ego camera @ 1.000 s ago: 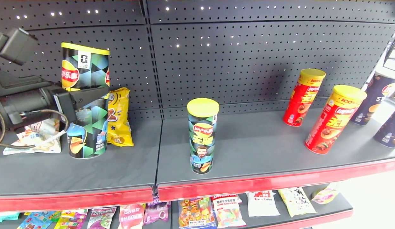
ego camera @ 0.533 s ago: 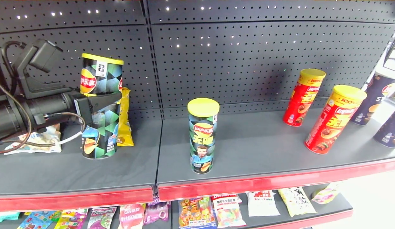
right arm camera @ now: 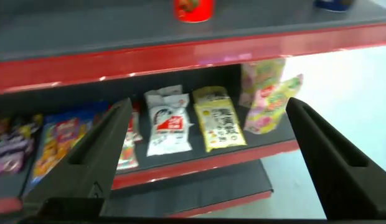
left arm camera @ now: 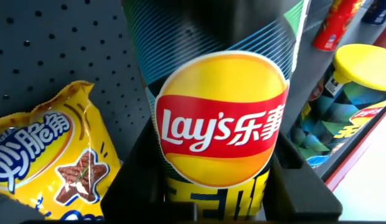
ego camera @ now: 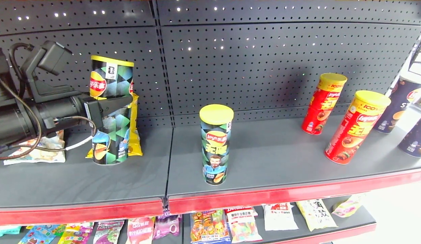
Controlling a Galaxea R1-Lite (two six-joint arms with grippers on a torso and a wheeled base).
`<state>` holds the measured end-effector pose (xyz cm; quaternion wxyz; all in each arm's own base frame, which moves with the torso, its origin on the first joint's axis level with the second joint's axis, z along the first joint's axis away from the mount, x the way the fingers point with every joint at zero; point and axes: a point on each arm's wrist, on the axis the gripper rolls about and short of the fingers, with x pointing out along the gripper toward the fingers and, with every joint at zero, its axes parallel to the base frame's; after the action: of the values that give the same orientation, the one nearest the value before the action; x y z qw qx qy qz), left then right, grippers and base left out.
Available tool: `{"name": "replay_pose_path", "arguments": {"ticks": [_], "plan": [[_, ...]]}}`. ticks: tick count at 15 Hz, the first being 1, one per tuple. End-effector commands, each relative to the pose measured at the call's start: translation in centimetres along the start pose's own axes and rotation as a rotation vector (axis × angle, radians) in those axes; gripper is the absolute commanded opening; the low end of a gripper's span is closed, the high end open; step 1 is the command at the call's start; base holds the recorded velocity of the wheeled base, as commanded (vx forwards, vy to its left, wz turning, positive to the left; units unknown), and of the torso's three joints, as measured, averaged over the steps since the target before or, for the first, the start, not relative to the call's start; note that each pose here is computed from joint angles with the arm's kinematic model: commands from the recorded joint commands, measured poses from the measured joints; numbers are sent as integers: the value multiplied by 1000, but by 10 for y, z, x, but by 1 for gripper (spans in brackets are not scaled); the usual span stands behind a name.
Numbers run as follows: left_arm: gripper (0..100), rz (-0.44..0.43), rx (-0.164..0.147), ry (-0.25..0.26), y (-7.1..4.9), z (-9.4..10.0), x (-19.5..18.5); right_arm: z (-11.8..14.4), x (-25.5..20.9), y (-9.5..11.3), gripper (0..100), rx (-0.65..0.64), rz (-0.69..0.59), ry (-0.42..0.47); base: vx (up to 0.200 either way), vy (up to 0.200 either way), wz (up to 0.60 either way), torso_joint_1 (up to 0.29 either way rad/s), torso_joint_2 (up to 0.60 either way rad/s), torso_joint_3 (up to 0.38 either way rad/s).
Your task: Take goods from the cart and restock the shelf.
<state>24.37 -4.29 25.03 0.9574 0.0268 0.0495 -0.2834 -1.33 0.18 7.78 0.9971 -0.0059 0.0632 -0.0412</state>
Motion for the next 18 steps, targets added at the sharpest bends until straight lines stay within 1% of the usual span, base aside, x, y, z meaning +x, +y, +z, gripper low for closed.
{"name": "replay_pose_path", "arguments": {"ticks": [1,3,4,8,11,12,13,14,15,16,17,18], "plan": [[0,-1,0,0,0,0,0,0,2,-2,100,-26,187,18,0,0,0,0,0,0],[0,1,2,-3,0,1,0,-3,-8,-2,100,0,91,-112,0,0,0,0,0,0],[0,0,2,-3,0,1,0,-4,-9,-2,100,-2,102,-127,0,0,0,0,0,0],[0,-19,8,-6,-4,2,2,-4,-9,-2,100,1,105,-127,0,0,0,0,0,0],[0,-18,3,5,-3,-1,5,-4,-9,-2,100,1,105,-127,0,0,0,0,0,0],[0,-30,2,10,-4,-4,10,-4,-9,-2,100,1,105,-127,0,0,0,0,0,0],[0,-49,8,-6,-6,-6,18,-4,-9,-2,100,1,105,-127,0,0,0,0,0,0],[0,-51,14,-18,-5,-7,23,-4,-9,-2,100,1,105,-127,0,0,0,0,0,0],[0,-60,29,-48,-5,-9,32,-4,-9,-2,100,1,105,-126,0,0,0,0,0,0],[0,-60,54,-102,1,-15,53,-4,-9,-2,100,1,105,-127,0,0,0,0,0,0],[0,-68,64,-133,2,-19,63,-4,-9,-2,100,1,105,-127,0,0,0,0,0,0],[0,-75,59,-157,3,-23,70,-4,-9,-2,100,1,105,-127,0,0,0,0,0,0]]}}
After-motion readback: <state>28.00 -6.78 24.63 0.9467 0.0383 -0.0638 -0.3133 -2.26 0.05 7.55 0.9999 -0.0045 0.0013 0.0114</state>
